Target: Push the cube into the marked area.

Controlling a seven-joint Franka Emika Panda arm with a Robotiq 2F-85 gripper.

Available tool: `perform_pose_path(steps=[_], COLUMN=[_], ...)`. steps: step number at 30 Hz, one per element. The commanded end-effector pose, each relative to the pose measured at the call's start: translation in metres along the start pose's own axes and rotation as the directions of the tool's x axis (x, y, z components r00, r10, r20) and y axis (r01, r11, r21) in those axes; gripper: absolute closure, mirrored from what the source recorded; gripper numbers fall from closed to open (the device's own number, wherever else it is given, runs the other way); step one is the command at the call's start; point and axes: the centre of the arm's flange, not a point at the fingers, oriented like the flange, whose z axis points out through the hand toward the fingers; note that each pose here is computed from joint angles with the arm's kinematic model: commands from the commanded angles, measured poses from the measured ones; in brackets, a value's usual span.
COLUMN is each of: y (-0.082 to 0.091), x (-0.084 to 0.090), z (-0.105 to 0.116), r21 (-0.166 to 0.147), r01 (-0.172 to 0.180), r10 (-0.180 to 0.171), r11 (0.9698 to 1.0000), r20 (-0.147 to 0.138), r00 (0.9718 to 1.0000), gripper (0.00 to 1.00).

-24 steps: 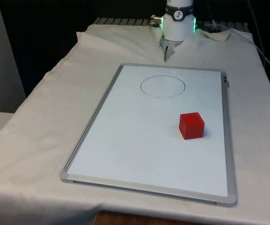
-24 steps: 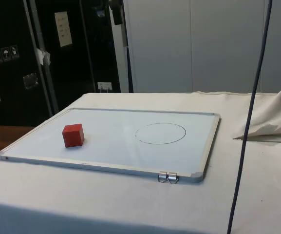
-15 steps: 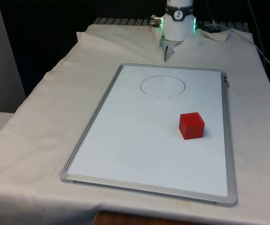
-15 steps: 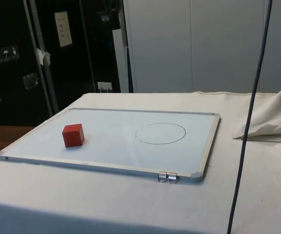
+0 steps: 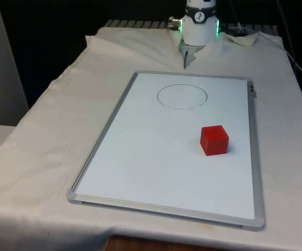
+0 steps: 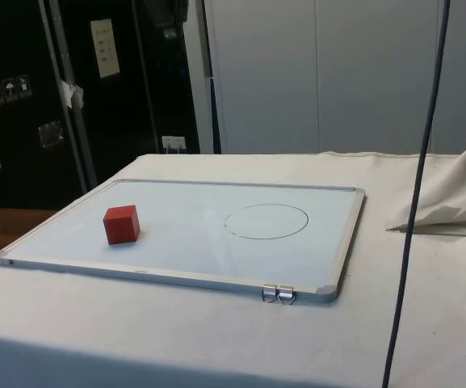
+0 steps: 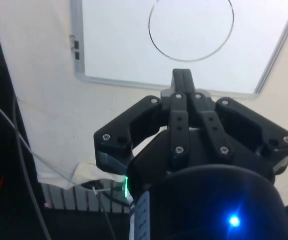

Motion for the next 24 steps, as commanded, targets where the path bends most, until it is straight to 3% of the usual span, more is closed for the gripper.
perform_pose_path(steps=[1,2,3,10,24], y=[-0.005,-0.010,-0.004,-0.029,-0.059], x=[0.007,0.014,0.007,0.040,0.082], z=[0.001,0.001,0.001,0.007,0.021], r21=[0.000,0.000,-0.002,-0.007,-0.009], r01=[-0.001,0.002,0.003,0.011,0.026], r10=[0.001,-0.002,-0.003,-0.011,-0.027], r11=[1.0000,1.0000,1.0000,0.9999,0.9996], r20=[0.000,-0.006,-0.004,-0.016,-0.033], r00=[1.0000,1.0000,1.0000,0.9998,0.9991], gripper=[1.00,1.00,1.00,1.00,1.00])
